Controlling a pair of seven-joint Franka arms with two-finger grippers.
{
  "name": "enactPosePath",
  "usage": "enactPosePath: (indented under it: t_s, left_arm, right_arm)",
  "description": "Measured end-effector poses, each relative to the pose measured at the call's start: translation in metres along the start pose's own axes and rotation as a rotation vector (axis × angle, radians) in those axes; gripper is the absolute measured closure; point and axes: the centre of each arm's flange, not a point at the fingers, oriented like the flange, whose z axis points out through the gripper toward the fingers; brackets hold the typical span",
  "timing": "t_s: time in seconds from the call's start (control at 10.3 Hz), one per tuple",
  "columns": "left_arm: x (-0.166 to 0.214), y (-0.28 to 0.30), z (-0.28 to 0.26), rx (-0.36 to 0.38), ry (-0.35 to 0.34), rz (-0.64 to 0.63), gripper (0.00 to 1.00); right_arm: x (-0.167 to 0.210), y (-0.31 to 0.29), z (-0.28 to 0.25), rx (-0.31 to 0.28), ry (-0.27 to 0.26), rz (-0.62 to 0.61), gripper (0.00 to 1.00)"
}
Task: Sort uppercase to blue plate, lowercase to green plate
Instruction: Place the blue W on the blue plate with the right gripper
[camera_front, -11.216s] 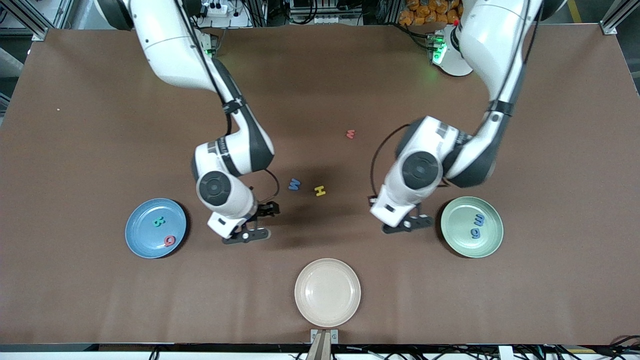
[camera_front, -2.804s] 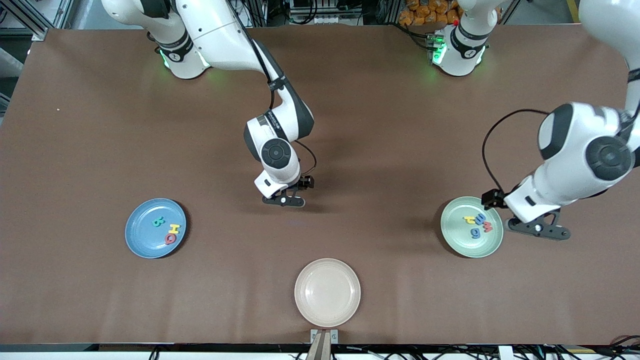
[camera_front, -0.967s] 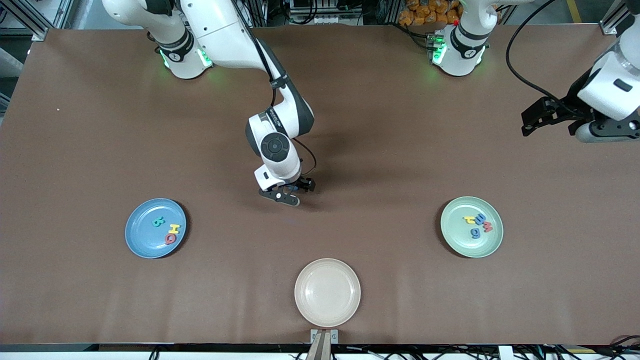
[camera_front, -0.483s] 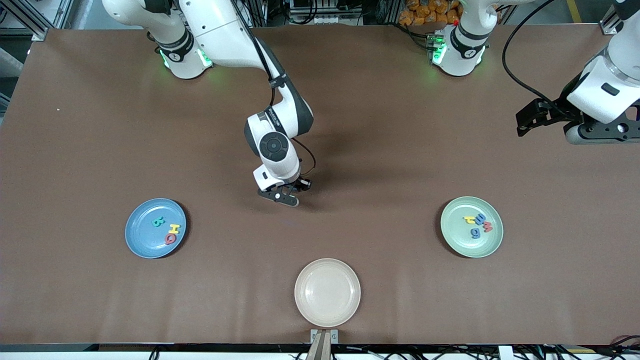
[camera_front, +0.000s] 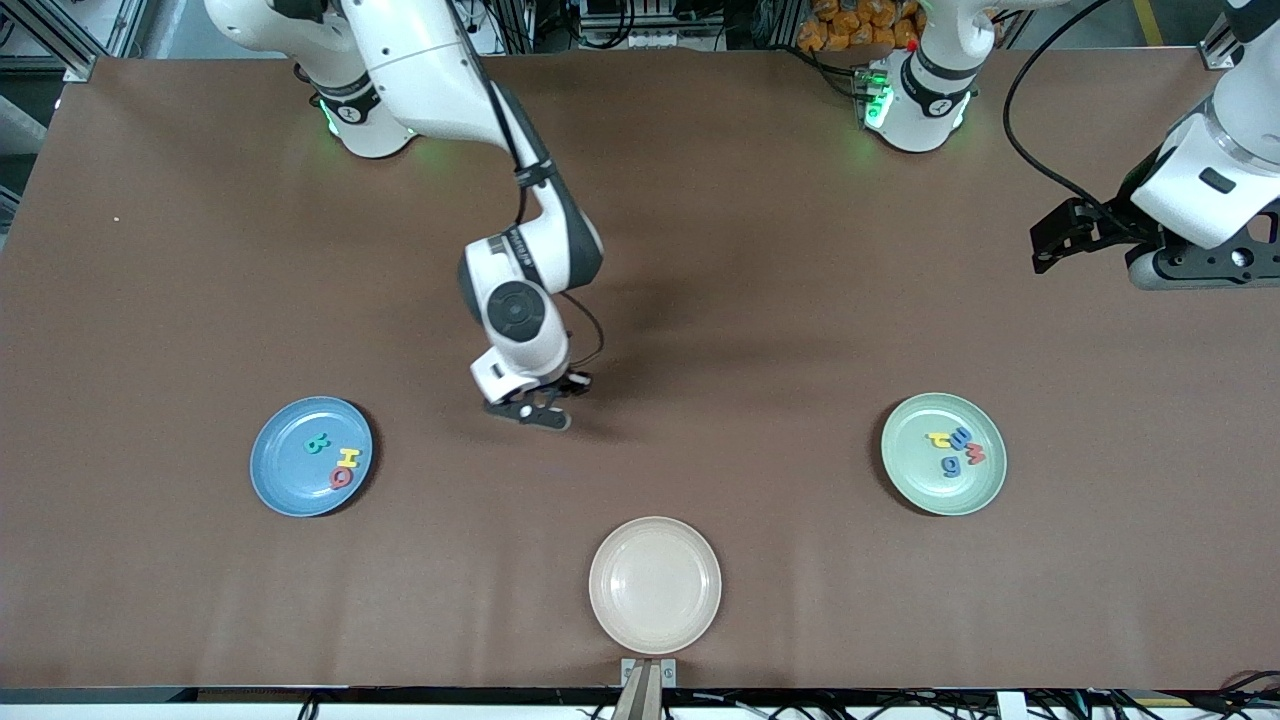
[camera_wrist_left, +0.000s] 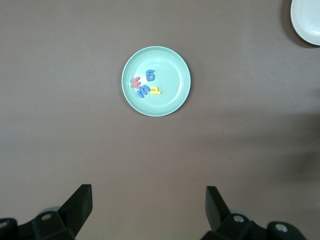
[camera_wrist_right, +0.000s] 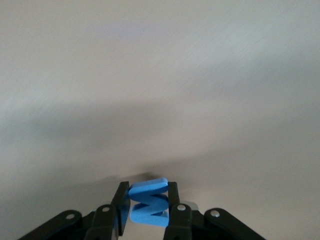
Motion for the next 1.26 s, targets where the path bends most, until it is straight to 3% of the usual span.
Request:
enactPosePath:
  t_s: [0.29, 0.58, 0.77, 0.97, 1.26]
  left_arm:
    - [0.011, -0.002, 0.018, 0.027, -0.021, 0.001, 0.0]
    - [0.012, 0.0, 0.019, 0.028, -0.02, 0.004, 0.0]
    - [0.009, -0.002, 0.012, 0.027, -0.007, 0.002, 0.0]
    - [0.006, -0.002, 0.005, 0.027, 0.003, 0.001, 0.0]
    - [-0.003, 0.011, -0.008, 0.026, 0.024, 0.025, 0.0]
  right_arm:
    - [0.063, 0.098, -0.033, -0.044, -0.008, -0.183, 0.65]
    - [0.12, 0.231, -0.025, -0.031, -0.043, -0.358, 0.65]
    - [0.137, 0.299, -0.021, -0.018, -0.056, -0.431, 0.65]
    - [0.142, 0.323, -0.019, -0.012, -0.06, -0.461, 0.63]
    - [0.141, 0.31, -0.021, -0.003, -0.064, -0.485, 0.3]
